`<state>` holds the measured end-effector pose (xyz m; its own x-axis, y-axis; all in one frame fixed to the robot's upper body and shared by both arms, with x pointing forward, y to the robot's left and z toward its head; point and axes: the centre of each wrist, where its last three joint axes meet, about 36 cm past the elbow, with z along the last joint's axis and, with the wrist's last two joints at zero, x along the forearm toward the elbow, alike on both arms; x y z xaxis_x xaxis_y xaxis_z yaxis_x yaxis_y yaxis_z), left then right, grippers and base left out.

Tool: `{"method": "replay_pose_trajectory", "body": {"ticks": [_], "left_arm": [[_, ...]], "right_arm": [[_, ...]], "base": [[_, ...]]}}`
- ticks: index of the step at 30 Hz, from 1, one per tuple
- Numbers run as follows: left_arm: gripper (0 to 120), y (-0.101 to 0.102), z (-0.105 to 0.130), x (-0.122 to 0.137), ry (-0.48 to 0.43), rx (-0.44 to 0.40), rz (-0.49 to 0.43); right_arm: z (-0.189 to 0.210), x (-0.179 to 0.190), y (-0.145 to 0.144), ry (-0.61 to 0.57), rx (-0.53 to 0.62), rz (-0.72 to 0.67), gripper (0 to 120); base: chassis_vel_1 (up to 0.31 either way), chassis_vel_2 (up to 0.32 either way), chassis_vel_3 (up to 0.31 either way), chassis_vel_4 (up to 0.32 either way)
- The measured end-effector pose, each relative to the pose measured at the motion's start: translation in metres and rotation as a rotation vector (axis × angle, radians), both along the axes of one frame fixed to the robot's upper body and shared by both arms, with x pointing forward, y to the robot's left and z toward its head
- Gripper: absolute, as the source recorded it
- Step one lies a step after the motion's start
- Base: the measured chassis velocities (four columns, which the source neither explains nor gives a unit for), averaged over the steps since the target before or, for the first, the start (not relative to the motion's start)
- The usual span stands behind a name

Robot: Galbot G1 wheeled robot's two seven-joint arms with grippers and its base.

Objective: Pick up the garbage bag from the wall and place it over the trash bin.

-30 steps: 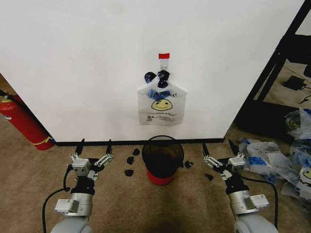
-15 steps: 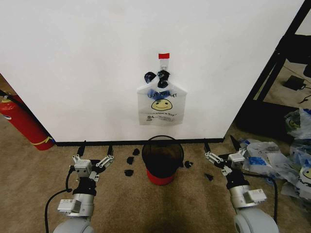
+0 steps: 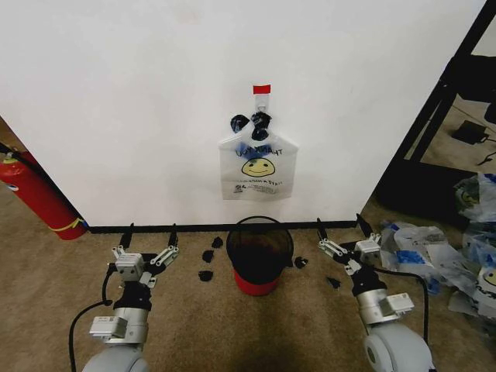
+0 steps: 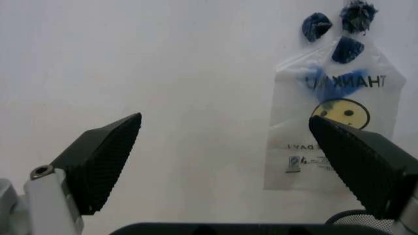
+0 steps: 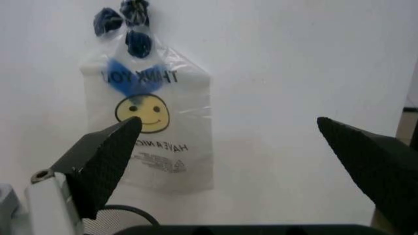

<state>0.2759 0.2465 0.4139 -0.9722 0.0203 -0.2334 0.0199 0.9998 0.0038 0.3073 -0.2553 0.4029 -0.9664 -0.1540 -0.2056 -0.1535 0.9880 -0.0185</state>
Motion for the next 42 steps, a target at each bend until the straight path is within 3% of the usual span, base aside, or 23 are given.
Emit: {"method": "replay_pose_trajectory", "body": {"ticks": [5,11,15,16,23,31,42], "left_arm": [[100,0.001,0.000,-0.004,0.007,0.008,0.002],[100,0.007,0.001,-0.010,0.009,0.028,0.021],[100,0.006,0.003,-0.015,0.007,0.028,0.037],[100,0.006,0.003,-0.015,0.007,0.028,0.037],[100,0.004,-0.001,-0.018,0.013,0.025,0.052],[100,0.003,-0.004,-0.016,0.015,0.019,0.060],[100,0.004,-0.010,-0.013,0.025,0.014,0.066]], "right_arm": [[0.002,0.024,0.000,0.027,0.120,0.084,100],[0.007,0.093,0.003,0.037,0.295,0.311,100],[0.005,0.157,0.024,0.063,0.376,0.433,100],[0.005,0.157,0.024,0.063,0.376,0.433,100],[0.020,0.254,0.070,0.069,0.448,0.491,100],[0.033,0.302,0.091,0.085,0.474,0.515,100],[0.042,0.310,0.097,0.077,0.499,0.533,100]], "base": [[0.000,0.000,0.000,0.000],[0.000,0.000,0.000,0.000],[0.000,0.000,0.000,0.000],[0.000,0.000,0.000,0.000],[0.000,0.000,0.000,0.000],[0.000,0.000,0.000,0.000],[0.000,0.000,0.000,0.000]]}}
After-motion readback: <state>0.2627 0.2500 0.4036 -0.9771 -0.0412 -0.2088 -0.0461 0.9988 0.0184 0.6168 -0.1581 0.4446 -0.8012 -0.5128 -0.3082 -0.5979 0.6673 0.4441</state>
